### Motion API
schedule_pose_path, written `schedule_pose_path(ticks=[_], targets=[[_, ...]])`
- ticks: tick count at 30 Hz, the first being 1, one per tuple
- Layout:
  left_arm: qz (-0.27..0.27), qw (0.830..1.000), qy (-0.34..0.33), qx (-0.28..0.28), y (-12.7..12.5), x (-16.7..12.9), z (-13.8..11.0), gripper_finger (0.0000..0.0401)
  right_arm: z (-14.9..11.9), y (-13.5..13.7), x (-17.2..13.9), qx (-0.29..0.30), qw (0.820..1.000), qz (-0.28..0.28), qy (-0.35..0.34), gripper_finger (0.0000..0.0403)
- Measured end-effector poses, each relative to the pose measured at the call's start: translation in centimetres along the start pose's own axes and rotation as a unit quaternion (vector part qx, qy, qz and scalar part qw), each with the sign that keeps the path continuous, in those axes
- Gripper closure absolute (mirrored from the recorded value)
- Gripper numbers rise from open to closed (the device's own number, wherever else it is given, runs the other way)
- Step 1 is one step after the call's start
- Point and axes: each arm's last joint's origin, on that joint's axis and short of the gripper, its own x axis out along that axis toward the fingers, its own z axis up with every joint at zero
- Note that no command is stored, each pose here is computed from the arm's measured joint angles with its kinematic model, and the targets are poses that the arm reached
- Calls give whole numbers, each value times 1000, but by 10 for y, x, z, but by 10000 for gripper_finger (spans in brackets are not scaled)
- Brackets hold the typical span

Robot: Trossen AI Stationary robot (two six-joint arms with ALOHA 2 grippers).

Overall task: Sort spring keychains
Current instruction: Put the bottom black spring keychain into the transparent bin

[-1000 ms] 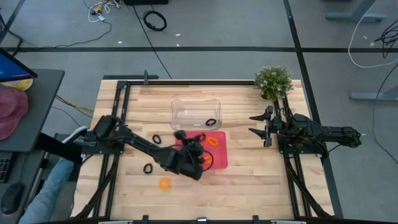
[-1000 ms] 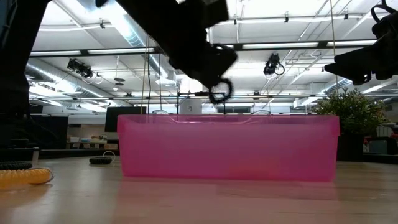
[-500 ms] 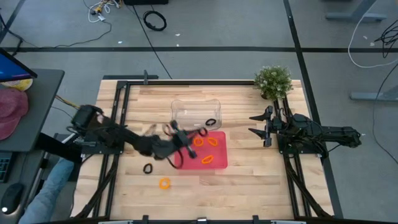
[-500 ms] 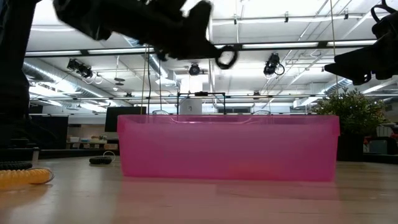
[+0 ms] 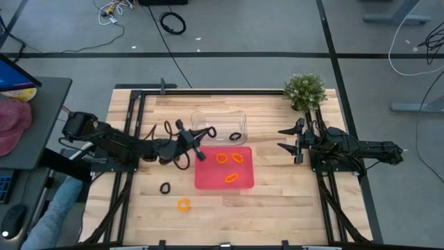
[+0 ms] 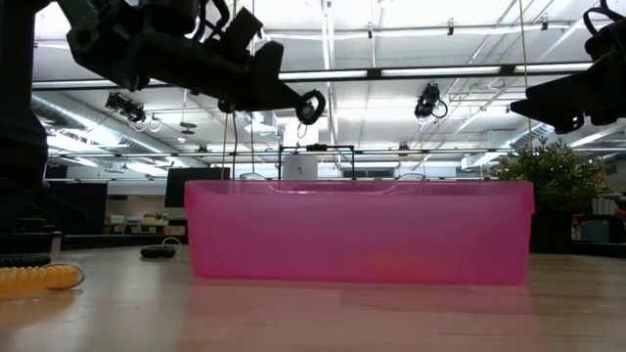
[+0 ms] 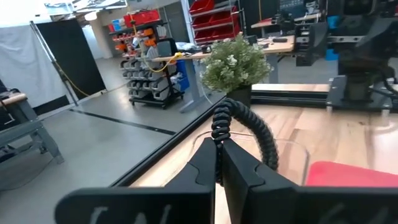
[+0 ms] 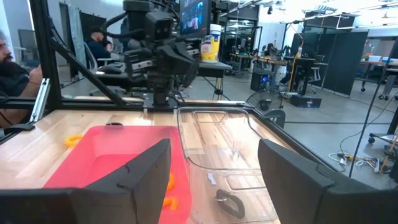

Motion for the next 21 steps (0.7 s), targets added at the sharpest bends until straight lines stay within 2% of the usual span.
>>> schedule_pose_path(ticks=[12, 16, 21], targets=[[32, 999, 11, 1, 20, 18, -6, 377, 0, 0, 0, 0, 1000, 0, 0, 156], [45, 999, 13, 1, 27, 24, -6, 341, 0, 0, 0, 0, 1000, 0, 0, 156], [4, 1000, 9, -26, 32, 30, -7, 259, 0, 0, 0, 0, 1000, 0, 0, 156]])
